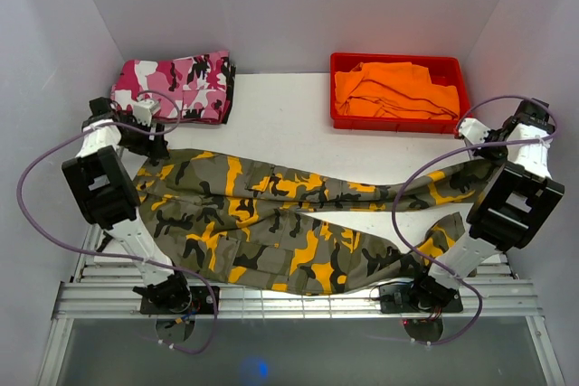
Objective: Fold and stack the trousers
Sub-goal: Flatten the trousers out
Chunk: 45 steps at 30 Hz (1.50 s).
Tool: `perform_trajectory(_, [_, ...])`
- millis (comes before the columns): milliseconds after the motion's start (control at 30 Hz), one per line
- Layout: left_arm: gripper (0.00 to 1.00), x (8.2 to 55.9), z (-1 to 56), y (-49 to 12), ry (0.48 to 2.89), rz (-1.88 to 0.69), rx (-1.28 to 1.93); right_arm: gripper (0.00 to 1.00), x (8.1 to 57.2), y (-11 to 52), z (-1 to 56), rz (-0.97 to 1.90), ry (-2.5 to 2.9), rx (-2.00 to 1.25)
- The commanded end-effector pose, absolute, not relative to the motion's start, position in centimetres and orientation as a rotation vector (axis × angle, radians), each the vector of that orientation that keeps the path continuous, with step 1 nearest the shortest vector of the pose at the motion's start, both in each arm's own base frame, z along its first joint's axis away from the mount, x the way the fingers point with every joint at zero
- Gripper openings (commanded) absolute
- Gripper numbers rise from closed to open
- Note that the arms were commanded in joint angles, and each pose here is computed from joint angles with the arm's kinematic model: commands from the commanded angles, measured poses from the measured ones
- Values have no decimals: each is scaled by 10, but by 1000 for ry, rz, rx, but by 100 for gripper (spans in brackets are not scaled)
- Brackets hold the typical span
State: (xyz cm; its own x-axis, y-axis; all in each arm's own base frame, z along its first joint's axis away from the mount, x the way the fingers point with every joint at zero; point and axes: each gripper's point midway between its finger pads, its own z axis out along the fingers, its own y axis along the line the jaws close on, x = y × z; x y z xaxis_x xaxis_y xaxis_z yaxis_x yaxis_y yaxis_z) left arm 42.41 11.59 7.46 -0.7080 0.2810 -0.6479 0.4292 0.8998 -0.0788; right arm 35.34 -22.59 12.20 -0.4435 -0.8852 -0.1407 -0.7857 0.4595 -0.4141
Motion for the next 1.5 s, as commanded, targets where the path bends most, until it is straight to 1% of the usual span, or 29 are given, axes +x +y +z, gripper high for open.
perform_trajectory(0, [85, 469, 56, 138, 2404, -253, 496, 8, 364, -233, 126, -480, 2395, -1387])
perform_trajectory(100, [78, 470, 34, 140, 2450, -193, 514, 8, 368, -229, 120, -486, 2391, -1403])
perform_trajectory(200, [77, 467, 15, 148, 2494, -135, 501, 8, 371, -224, 106, -470, 2410, -1407])
perform_trajectory(267, [74, 465, 11, 149, 2511, -130, 503, 8, 374, -221, 105, -467, 2412, -1406])
perform_trajectory(300, [63, 462, 9, 149, 2521, -135, 513, 8, 374, -220, 102, -465, 2418, -1407])
perform_trajectory(367, [46, 459, 11, 149, 2527, -137, 516, 8, 378, -218, 100, -467, 2413, -1411])
perform_trajectory(400, [36, 460, 21, 150, 2504, -140, 496, 8, 379, -219, 99, -472, 2416, -1413])
perform_trajectory(433, [20, 462, 30, 151, 2482, -148, 482, 8, 381, -217, 99, -473, 2410, -1422])
perform_trajectory(500, [2, 466, 49, 153, 2435, -158, 450, 8, 384, -219, 96, -471, 2407, -1428])
perform_trajectory(533, [0, 470, 64, 159, 2410, -137, 417, 8, 389, -220, 98, -483, 2397, -1428])
perform_trajectory(700, [0, 491, 105, 189, 2286, 14, 295, 8, 404, -231, 83, -535, 2431, -1447])
perform_trajectory(800, [0, 501, 111, 200, 2253, 76, 223, 8, 415, -228, 67, -544, 2445, -1457])
perform_trajectory(900, [0, 511, 105, 213, 2265, 135, 163, 8, 434, -221, 58, -577, 2429, -1438])
perform_trajectory(933, [0, 513, 102, 218, 2276, 160, 143, 10, 445, -215, 59, -599, 2407, -1431])
perform_trajectory(967, [0, 519, 100, 222, 2279, 172, 117, 17, 455, -214, 59, -615, 2408, -1411])
perform_trajectory(1000, [0, 521, 100, 227, 2282, 194, 93, 36, 462, -207, 60, -612, 2417, -1371])
perform_trajectory(1033, [8, 524, 100, 231, 2286, 215, 75, 51, 460, -203, 61, -583, 2449, -1359])
perform_trajectory(1067, [21, 522, 92, 235, 2319, 229, 44, 61, 462, -201, 63, -565, 2464, -1337])
perform_trajectory(1100, [45, 529, 104, 236, 2302, 226, 38, 71, 474, -198, 83, -556, 2430, -1301])
perform_trajectory(1133, [52, 528, 108, 232, 2305, 197, 48, 72, 473, -196, 90, -525, 2446, -1263])
perform_trajectory(1167, [58, 525, 110, 218, 2309, 114, 93, 73, 461, -191, 102, -481, 2465, -1262])
perform_trajectory(1200, [75, 518, 122, 207, 2292, 90, 159, 74, 458, -186, 115, -429, 2442, -1253])
perform_trajectory(1233, [81, 512, 129, 199, 2280, 61, 197, 76, 448, -180, 121, -376, 2445, -1264])
perform_trajectory(1267, [83, 503, 134, 189, 2280, 19, 234, 76, 426, -168, 133, -296, 2460, -1286])
perform_trajectory(1300, [86, 497, 157, 171, 2233, -31, 303, 76, 410, -157, 133, -208, 2466, -1310])
perform_trajectory(1333, [98, 487, 153, 162, 2245, -48, 349, 76, 395, -148, 132, -145, 2481, -1329])
perform_trajectory(1367, [98, 475, 154, 151, 2266, -84, 378, 76, 379, -141, 140, -109, 2487, -1335])
perform_trajectory(1400, [98, 466, 167, 128, 2233, -156, 449, 75, 352, -125, 134, 31, 2536, -1352])
perform_trajectory(1467, [98, 443, 158, 97, 2256, -251, 555, 73, 315, -107, 120, 188, 2587, -1360])
